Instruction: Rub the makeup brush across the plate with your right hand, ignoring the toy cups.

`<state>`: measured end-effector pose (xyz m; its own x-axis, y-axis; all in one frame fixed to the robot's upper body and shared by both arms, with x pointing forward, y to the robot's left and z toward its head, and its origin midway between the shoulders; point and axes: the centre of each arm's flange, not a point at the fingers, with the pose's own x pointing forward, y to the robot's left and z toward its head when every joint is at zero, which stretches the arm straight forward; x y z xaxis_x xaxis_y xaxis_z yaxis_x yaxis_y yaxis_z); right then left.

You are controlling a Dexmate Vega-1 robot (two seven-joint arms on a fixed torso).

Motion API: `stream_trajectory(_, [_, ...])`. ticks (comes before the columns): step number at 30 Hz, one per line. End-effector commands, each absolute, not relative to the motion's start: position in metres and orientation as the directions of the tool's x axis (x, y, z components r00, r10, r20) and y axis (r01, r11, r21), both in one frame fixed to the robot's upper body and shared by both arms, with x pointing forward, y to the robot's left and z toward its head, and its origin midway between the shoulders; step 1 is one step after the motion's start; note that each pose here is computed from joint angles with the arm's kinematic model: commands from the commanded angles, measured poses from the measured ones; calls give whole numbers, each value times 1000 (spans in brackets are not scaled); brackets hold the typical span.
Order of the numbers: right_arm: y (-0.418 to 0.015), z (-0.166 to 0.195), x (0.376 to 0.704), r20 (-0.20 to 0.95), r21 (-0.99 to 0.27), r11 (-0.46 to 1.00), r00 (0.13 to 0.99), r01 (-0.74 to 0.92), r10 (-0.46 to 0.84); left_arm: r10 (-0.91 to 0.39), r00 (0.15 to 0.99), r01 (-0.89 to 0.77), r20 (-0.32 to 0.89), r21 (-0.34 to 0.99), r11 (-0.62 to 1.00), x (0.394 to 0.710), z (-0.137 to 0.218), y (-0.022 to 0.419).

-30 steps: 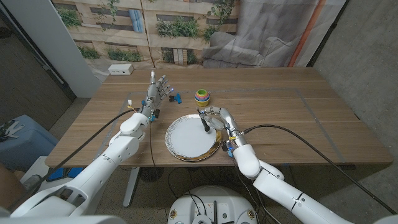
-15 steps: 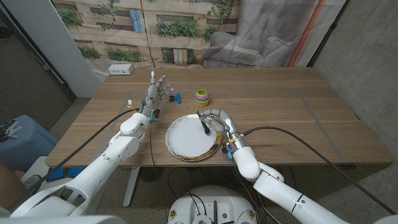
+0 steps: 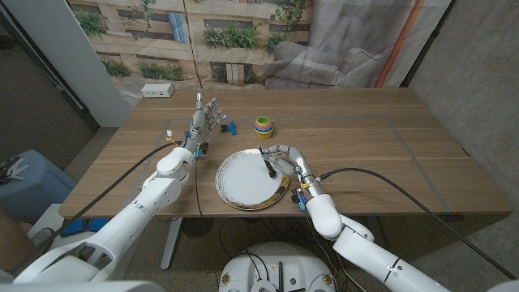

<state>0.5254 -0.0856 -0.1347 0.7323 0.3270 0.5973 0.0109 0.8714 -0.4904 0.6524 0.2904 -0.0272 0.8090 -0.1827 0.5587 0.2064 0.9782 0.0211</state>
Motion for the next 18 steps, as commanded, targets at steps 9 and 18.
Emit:
stream_trajectory(9, [-85, -139, 512, 596, -481, 877, 738, 10, 318, -183, 809, 206, 559, 21, 978, 652, -27, 291])
stream_trajectory(18, [-85, -138, 505, 595, -488, 873, 738, 19, 317, -183, 809, 206, 559, 21, 978, 652, -27, 290])
